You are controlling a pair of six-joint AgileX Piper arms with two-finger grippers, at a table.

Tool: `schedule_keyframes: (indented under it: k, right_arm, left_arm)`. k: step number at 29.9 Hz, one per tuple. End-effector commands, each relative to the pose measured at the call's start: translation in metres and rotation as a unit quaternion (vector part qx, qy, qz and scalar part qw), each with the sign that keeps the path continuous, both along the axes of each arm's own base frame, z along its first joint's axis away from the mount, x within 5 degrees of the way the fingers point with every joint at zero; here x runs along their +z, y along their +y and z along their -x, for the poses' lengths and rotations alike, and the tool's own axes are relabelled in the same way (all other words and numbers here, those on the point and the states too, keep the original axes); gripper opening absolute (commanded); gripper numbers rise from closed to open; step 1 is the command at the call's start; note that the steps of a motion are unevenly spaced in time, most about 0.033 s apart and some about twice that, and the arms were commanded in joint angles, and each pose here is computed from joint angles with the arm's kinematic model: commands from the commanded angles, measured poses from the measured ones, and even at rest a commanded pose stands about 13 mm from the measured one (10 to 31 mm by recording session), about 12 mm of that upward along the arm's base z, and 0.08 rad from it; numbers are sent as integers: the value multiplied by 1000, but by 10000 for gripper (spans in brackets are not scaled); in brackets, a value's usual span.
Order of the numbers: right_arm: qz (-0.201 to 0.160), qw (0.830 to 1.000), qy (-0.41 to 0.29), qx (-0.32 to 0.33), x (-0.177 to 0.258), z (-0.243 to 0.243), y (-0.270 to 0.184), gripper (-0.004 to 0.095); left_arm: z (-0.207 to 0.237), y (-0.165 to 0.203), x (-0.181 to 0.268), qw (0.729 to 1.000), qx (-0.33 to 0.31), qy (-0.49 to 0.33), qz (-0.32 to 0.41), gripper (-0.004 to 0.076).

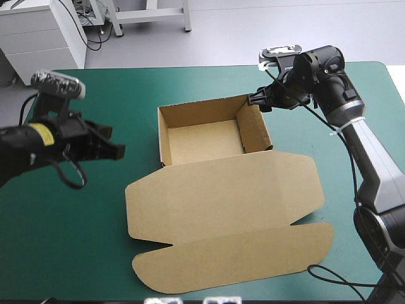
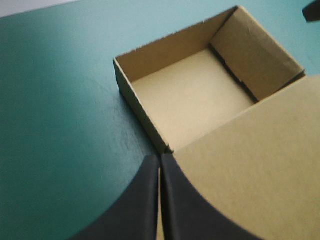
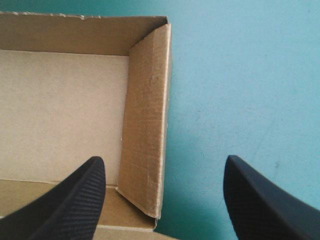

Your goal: Fold the box

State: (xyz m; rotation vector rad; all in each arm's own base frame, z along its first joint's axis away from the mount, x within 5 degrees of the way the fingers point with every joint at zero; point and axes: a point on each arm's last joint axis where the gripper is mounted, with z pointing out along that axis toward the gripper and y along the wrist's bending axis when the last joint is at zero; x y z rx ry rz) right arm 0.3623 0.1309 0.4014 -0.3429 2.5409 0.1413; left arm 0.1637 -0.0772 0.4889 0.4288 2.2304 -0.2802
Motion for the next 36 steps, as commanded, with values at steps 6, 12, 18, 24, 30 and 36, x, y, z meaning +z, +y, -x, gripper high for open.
schedule_keyframes:
  k: [6,12,18,24,30,36]
  right_arm:
    - [15,1000,2,1,-14,-15,1,621]
    - [34,998,56,10,-55,-36,9,620]
    - [17,995,101,20,-87,-48,20,620]
    - [26,990,133,42,-109,-49,22,532]
    - [42,990,127,49,-107,-47,19,105]
    - [92,992,55,64,-64,-37,5,-19]
  left_arm:
    - [67,31,-45,999,-6,-51,17,-8]
    - [98,45,-95,998,-7,-51,20,-8]
    - [114,53,-132,998,-7,-52,16,-8]
    - [119,55,-161,998,-7,-60,14,-8]
    - [119,55,-169,998,-8,-62,17,-8]
    - [117,55,-167,997,-7,-75,22,-8]
